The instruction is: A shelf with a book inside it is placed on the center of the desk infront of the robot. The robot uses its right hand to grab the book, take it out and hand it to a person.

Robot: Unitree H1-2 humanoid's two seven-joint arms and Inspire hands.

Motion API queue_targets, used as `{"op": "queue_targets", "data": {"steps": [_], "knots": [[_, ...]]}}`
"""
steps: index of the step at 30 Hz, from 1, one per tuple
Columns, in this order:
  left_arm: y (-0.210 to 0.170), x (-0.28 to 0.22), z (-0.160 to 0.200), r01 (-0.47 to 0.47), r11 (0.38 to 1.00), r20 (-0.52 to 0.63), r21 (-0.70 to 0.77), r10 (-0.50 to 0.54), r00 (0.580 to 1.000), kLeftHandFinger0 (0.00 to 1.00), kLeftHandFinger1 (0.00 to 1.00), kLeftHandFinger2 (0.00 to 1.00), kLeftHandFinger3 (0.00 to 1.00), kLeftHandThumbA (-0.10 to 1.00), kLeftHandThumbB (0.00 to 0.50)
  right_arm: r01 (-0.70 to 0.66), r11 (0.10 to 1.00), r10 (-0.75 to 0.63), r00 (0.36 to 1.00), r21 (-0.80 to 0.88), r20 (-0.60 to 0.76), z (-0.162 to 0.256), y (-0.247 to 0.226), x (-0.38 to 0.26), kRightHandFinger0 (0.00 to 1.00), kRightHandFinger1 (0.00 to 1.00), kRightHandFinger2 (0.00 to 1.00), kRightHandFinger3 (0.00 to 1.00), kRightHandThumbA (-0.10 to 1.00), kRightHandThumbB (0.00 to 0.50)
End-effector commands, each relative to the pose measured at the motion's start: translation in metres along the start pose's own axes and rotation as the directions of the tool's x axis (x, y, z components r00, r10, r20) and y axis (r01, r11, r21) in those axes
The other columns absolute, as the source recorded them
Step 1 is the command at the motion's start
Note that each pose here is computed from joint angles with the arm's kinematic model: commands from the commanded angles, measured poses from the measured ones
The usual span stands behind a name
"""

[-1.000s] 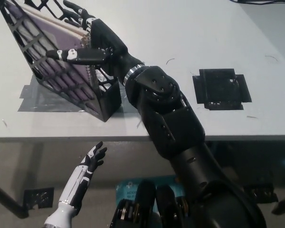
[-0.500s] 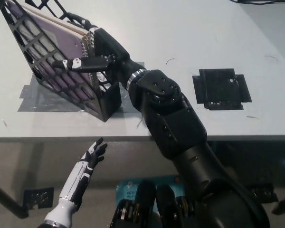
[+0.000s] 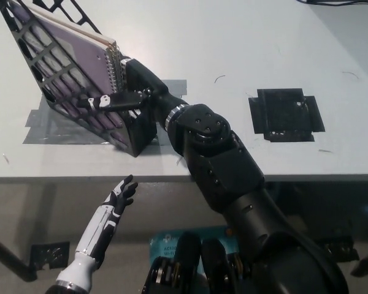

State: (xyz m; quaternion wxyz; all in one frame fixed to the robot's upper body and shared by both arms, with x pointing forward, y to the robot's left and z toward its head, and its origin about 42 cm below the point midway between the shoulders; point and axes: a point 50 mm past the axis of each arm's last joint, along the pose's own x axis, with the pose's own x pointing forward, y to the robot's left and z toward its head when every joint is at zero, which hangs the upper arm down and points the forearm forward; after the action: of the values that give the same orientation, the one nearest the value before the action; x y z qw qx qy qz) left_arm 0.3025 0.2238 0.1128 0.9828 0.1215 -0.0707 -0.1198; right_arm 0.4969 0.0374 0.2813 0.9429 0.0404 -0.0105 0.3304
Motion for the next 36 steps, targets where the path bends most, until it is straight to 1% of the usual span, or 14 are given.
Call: {"op": "queue_targets", "data": {"steps": [1, 3, 4, 5, 6, 7, 9, 10, 11, 17, 25, 28, 34, 36], "knots": [[0.007, 0.005, 0.010, 0.006, 1.000, 0.050, 0.026, -0.008, 0.999, 1.00, 1.00, 1.00, 1.00, 1.00, 0.309, -0.034, 0.997, 0.043, 0.993, -0.076, 0.112, 0.028, 0.010, 0.009, 1.00, 1.00, 1.00, 1.00, 1.00, 0.469], [0.007, 0.007, 0.012, 0.005, 1.000, 0.053, 0.024, -0.006, 0.999, 1.00, 1.00, 1.00, 1.00, 1.00, 0.306, -0.012, 0.993, 0.028, 0.990, -0.118, 0.135, 0.032, 0.009, 0.011, 1.00, 1.00, 1.00, 1.00, 1.00, 0.432], [0.007, 0.007, 0.012, 0.005, 1.000, 0.053, 0.023, -0.006, 0.999, 1.00, 1.00, 1.00, 1.00, 1.00, 0.307, -0.010, 0.992, 0.027, 0.990, -0.122, 0.138, 0.033, 0.009, 0.012, 1.00, 1.00, 1.00, 1.00, 1.00, 0.429], [0.008, 0.007, 0.012, 0.005, 1.000, 0.053, 0.026, -0.007, 0.999, 1.00, 1.00, 1.00, 1.00, 1.00, 0.306, -0.001, 0.992, 0.019, 0.990, -0.129, 0.143, 0.033, 0.008, 0.012, 1.00, 1.00, 1.00, 1.00, 1.00, 0.395], [0.008, 0.007, 0.012, 0.007, 1.000, 0.054, 0.025, -0.008, 0.999, 1.00, 1.00, 1.00, 1.00, 1.00, 0.305, 0.017, 0.991, 0.002, 0.990, -0.130, 0.140, 0.034, 0.008, 0.014, 0.79, 0.89, 0.99, 1.00, 1.00, 0.327], [0.008, 0.007, 0.012, 0.007, 1.000, 0.055, 0.023, -0.008, 0.998, 1.00, 1.00, 1.00, 1.00, 1.00, 0.310, 0.042, 0.991, -0.025, 0.991, -0.130, 0.132, 0.036, 0.008, 0.015, 0.50, 0.57, 0.66, 0.72, 1.00, 0.182], [0.008, 0.008, 0.012, 0.007, 1.000, 0.051, 0.025, -0.008, 0.999, 1.00, 1.00, 1.00, 1.00, 1.00, 0.319, 0.069, 0.990, -0.052, 0.990, -0.126, 0.135, 0.038, 0.008, 0.016, 0.01, 0.03, 0.05, 0.14, 1.00, 0.082], [0.008, 0.009, 0.012, 0.006, 1.000, 0.052, 0.026, -0.008, 0.999, 1.00, 1.00, 1.00, 1.00, 1.00, 0.319, 0.088, 0.988, -0.070, 0.988, -0.127, 0.136, 0.040, 0.010, 0.016, 0.00, 0.01, 0.01, 0.03, 1.00, 0.054], [0.008, 0.009, 0.012, 0.006, 1.000, 0.054, 0.025, -0.008, 0.999, 1.00, 1.00, 1.00, 1.00, 1.00, 0.319, 0.097, 0.987, -0.079, 0.987, -0.130, 0.138, 0.040, 0.011, 0.016, 0.00, 0.00, 0.00, 0.01, 1.00, 0.048], [0.008, 0.009, 0.013, 0.009, 0.999, 0.058, 0.032, -0.010, 0.998, 1.00, 1.00, 1.00, 1.00, 1.00, 0.316, 0.116, 0.990, -0.102, 0.981, -0.078, 0.165, 0.040, 0.013, 0.015, 0.00, 0.00, 0.00, 0.00, 1.00, 0.111], [0.010, 0.010, 0.013, 0.005, 1.000, 0.070, 0.031, -0.008, 0.998, 1.00, 1.00, 1.00, 1.00, 1.00, 0.306, 0.127, 0.992, -0.125, 0.976, 0.000, 0.177, 0.043, 0.012, 0.016, 0.00, 0.00, 0.00, 0.00, 1.00, 0.109], [0.010, 0.011, 0.013, 0.007, 1.000, 0.073, 0.026, -0.009, 0.997, 1.00, 1.00, 1.00, 1.00, 1.00, 0.296, 0.138, 0.990, -0.143, 0.974, 0.038, 0.175, 0.042, 0.010, 0.016, 0.00, 0.00, 0.00, 0.00, 1.00, 0.085], [0.009, 0.011, 0.013, 0.013, 1.000, 0.074, -0.003, -0.013, 0.997, 1.00, 1.00, 1.00, 1.00, 1.00, 0.297, 0.153, 0.978, -0.178, 0.966, 0.142, 0.187, 0.043, 0.006, 0.014, 0.00, 0.00, 0.00, 0.00, 1.00, 0.084], [0.009, 0.011, 0.014, 0.015, 1.000, 0.077, 0.022, -0.016, 0.997, 1.00, 1.00, 1.00, 1.00, 1.00, 0.296, 0.140, 0.958, -0.193, 0.960, 0.249, 0.202, 0.051, 0.006, 0.013, 0.00, 0.00, 0.00, 0.00, 1.00, 0.079]]}}
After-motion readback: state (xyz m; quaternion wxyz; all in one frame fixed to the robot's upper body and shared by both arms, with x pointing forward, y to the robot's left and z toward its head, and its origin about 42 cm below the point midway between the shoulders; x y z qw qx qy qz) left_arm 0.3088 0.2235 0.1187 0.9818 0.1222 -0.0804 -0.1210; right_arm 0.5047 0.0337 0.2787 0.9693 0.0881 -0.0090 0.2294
